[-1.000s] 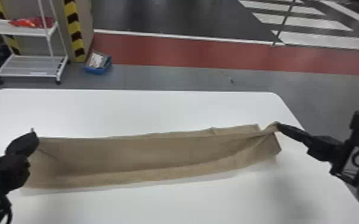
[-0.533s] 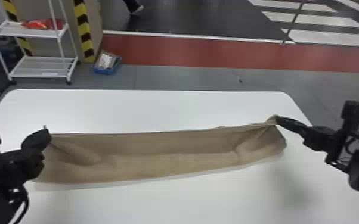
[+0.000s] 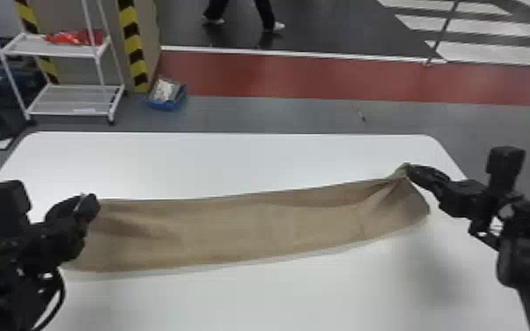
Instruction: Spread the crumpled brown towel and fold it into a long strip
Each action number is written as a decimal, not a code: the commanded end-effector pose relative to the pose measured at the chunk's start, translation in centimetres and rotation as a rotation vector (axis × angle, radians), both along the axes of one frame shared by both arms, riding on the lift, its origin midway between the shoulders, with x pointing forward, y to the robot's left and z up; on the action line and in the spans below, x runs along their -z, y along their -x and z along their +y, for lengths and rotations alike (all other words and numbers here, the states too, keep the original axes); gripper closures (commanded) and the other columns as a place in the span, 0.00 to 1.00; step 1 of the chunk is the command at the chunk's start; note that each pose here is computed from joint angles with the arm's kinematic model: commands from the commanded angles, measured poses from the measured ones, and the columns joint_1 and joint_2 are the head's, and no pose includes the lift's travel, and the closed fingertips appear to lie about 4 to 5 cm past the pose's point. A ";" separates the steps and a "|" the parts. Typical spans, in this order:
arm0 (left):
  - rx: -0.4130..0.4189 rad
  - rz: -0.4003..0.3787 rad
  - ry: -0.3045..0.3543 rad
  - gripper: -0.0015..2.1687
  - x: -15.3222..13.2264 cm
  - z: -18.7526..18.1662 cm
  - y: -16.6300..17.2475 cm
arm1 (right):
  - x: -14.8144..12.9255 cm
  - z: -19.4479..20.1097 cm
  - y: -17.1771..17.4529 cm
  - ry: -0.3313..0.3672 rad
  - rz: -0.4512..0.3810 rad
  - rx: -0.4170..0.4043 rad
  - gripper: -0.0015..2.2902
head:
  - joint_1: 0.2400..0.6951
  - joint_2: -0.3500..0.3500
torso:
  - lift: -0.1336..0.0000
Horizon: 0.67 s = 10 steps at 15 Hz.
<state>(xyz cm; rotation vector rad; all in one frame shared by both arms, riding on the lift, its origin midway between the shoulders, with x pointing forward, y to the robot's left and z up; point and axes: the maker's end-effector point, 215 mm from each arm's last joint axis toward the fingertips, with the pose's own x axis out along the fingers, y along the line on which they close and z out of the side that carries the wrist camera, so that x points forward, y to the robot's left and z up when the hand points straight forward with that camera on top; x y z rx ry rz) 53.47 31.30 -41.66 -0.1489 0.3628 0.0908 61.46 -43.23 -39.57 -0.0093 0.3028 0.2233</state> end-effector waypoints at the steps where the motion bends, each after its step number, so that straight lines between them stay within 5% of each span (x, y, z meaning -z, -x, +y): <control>1: -0.001 -0.008 -0.011 0.03 -0.1 0.2 -0.3 | -1.8 1.6 -1.4 0.058 -0.112 -0.017 0.00 | 1.00 0.34 | 0.07; 7: -0.064 -0.089 0.011 0.03 -2.8 3.4 1.9 | -0.6 0.2 1.0 0.039 -0.076 0.017 0.02 | 1.00 0.38 | 0.07; 10: -0.071 -0.089 0.075 0.03 -2.9 4.1 3.6 | 1.8 -1.6 4.4 0.013 0.031 0.043 0.03 | 1.00 0.38 | 0.07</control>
